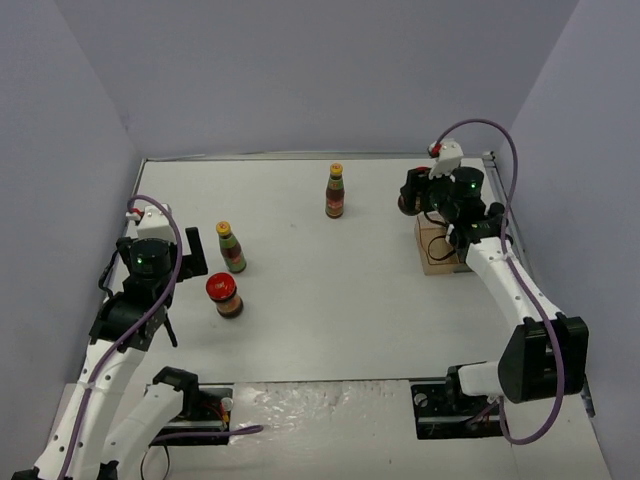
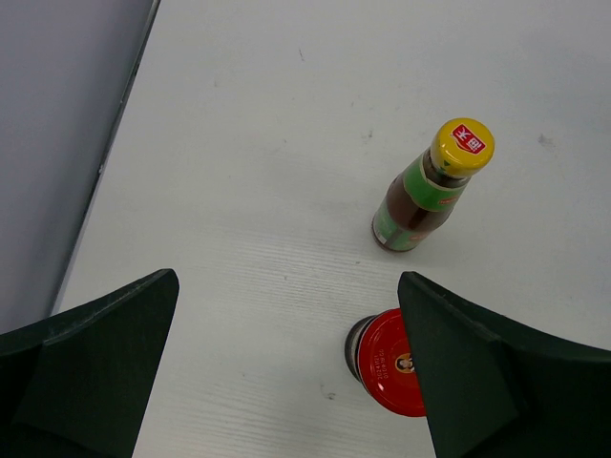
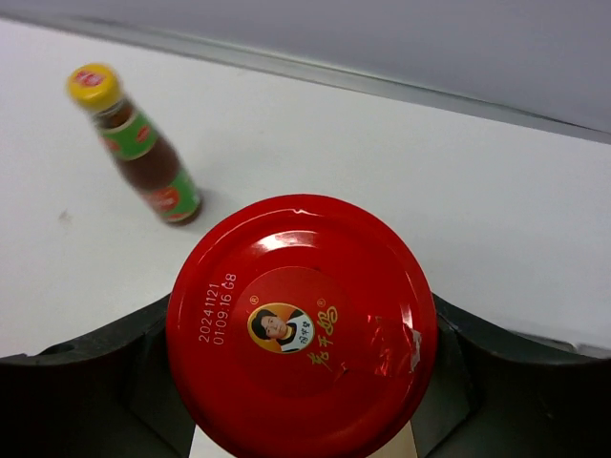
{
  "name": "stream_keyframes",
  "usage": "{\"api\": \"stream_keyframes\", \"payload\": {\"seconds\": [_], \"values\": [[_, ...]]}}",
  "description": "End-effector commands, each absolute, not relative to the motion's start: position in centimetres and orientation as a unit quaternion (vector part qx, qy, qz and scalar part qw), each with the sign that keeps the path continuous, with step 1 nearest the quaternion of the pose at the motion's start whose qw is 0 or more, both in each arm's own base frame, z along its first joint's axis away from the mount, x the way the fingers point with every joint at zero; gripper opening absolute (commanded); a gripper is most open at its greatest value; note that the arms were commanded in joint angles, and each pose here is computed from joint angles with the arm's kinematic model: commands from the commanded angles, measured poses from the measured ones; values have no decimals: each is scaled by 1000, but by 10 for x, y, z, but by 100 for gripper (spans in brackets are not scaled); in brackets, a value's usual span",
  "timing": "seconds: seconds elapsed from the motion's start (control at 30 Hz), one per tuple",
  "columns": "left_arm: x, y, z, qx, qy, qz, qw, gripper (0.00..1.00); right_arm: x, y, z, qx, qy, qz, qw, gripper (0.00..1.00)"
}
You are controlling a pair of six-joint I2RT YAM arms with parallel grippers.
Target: Organize the condiment bottles
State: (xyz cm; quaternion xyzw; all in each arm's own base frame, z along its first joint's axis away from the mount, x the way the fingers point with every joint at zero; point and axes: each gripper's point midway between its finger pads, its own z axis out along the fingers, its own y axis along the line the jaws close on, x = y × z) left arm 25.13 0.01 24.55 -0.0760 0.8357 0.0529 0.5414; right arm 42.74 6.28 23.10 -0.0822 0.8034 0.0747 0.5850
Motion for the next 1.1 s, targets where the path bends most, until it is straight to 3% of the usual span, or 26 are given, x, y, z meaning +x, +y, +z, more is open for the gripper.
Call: {"api": "stream_keyframes", "payload": {"seconds": [0.0, 0.3, 0.97, 1.07], "values": [[257, -1, 267, -84, 815, 41, 572, 97, 433, -1, 258, 41, 773, 14, 633, 0], [253, -2, 271, -82, 810, 36, 580, 97, 436, -64, 230, 147, 773, -44, 616, 0], [251, -3, 274, -80, 807, 33, 585, 97, 474, -98, 188, 166, 773, -77, 607, 0], [252, -4, 273, -79, 807, 33, 584, 97, 478, -98, 178, 163, 778, -77, 602, 6]]}}
